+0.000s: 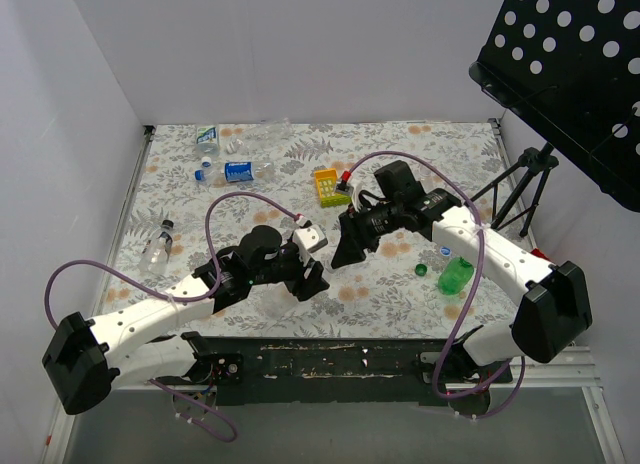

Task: Unscrew the bottle caps
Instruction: Unscrew the bottle cap from the plastic bottle.

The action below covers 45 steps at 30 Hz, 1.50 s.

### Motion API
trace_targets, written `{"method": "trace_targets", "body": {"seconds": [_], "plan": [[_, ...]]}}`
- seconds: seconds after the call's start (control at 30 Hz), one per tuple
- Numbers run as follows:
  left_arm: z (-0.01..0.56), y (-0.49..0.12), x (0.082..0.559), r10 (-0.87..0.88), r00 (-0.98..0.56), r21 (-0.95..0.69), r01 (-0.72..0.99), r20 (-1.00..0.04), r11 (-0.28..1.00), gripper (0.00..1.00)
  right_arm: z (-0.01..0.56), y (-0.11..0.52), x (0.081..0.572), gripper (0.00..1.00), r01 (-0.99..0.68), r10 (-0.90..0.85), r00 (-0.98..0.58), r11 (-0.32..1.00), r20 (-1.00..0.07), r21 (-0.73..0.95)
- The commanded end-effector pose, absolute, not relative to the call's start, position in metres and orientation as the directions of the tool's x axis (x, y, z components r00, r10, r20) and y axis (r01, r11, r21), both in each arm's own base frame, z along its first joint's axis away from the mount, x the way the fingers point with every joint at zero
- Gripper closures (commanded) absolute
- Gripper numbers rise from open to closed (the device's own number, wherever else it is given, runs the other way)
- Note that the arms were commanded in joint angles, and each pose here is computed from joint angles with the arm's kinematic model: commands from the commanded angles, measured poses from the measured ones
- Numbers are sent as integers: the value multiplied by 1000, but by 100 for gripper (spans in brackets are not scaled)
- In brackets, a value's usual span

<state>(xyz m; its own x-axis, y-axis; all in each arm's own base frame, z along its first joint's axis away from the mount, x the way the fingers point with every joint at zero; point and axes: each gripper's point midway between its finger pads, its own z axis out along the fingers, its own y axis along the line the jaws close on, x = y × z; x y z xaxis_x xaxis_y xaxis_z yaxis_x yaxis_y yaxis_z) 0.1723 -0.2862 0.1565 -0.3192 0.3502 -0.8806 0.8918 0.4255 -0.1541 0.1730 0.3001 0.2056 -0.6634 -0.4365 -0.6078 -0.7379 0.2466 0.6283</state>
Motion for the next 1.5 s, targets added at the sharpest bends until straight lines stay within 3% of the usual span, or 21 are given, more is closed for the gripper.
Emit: {"method": "trace_targets", "body": {"seconds": [0.0,0.17,0.27,0.43,0.53,0.63,0.77,0.9,1.23,1.47], "plan": [[176,-290,180,304,-294,-141,887,-906,439,100,207,304,172,40,-749,-442,-650,229,-619,622],[174,-290,180,308,-295,-140,887,-904,440,100,209,306,167,63,-753,-454,-638,201,-621,627],[176,-290,180,305,-293,-138,887,-906,441,100,210,306,165,65,-760,-463,-627,190,-626,621],[175,-288,179,306,-294,-138,887,-906,441,100,215,307,161,79,-778,-472,-598,149,-648,610],[176,-288,175,311,-284,-138,898,-907,419,100,225,306,149,90,-849,-491,-446,-32,-748,527],[176,-291,161,326,-262,-144,928,-908,344,100,238,299,128,95,-886,-450,-152,-332,-880,323],[179,-292,146,326,-235,-153,954,-916,258,100,224,298,116,96,-854,-431,234,-520,-871,28],[176,-290,137,332,-226,-159,963,-916,218,100,215,303,132,94,-812,-371,469,-538,-802,-226],[171,-284,136,325,-247,-168,953,-913,252,100,225,306,133,89,-848,-391,414,-493,-822,-193],[172,-285,143,321,-251,-161,946,-913,282,100,231,309,136,70,-901,-423,306,-417,-853,-117]]}}
